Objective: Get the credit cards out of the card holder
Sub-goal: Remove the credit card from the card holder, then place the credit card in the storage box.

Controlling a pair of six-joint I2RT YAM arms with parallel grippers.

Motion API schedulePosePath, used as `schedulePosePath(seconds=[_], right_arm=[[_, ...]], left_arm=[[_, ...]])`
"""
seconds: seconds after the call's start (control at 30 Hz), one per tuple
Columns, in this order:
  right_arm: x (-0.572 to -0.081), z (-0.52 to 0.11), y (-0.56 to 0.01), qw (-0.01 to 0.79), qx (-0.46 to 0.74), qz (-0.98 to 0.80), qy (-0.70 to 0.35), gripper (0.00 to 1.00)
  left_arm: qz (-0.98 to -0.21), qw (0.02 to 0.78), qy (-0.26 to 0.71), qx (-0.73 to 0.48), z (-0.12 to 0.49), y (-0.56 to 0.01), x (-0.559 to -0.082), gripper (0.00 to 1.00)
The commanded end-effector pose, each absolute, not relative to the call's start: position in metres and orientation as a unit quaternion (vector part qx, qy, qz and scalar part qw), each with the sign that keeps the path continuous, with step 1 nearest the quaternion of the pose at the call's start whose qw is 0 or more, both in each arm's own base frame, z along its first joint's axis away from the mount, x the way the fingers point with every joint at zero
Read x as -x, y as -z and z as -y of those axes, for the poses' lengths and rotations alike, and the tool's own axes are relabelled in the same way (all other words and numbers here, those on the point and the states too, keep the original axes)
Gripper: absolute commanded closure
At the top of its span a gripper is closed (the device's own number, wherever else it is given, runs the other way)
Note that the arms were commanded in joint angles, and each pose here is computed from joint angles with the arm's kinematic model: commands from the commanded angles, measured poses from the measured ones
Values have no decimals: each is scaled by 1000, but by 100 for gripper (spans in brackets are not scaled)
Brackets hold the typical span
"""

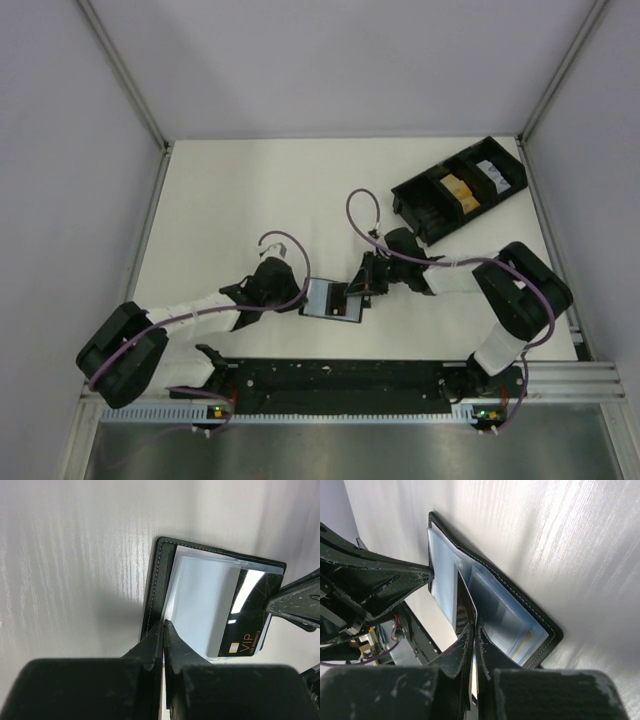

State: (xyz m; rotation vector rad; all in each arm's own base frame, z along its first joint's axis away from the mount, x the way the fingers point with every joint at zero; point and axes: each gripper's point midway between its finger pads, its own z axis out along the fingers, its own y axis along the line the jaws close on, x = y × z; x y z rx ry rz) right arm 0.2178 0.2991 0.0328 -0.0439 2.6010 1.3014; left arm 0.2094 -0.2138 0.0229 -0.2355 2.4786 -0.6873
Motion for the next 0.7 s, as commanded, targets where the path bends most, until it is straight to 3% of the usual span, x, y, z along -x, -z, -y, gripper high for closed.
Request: schedulePosePath(seconds=[0.0, 0.23, 0.5, 0.67], right_arm=[[-220, -285, -38, 141, 23, -894, -424, 100], [-219, -270, -58, 171, 21, -885, -432, 100], [-234, -249, -114, 231, 0, -854, -467, 100], [-262, -216, -161, 292, -36, -828, -478, 100]], left_arm=[[-936, 260, 217, 93, 194, -7, -196, 100], [-914, 300, 255, 101, 199, -38, -205, 99], [-872, 387, 275, 119, 189, -101, -226, 57], [-853, 433, 267, 115, 172, -143, -234, 46]])
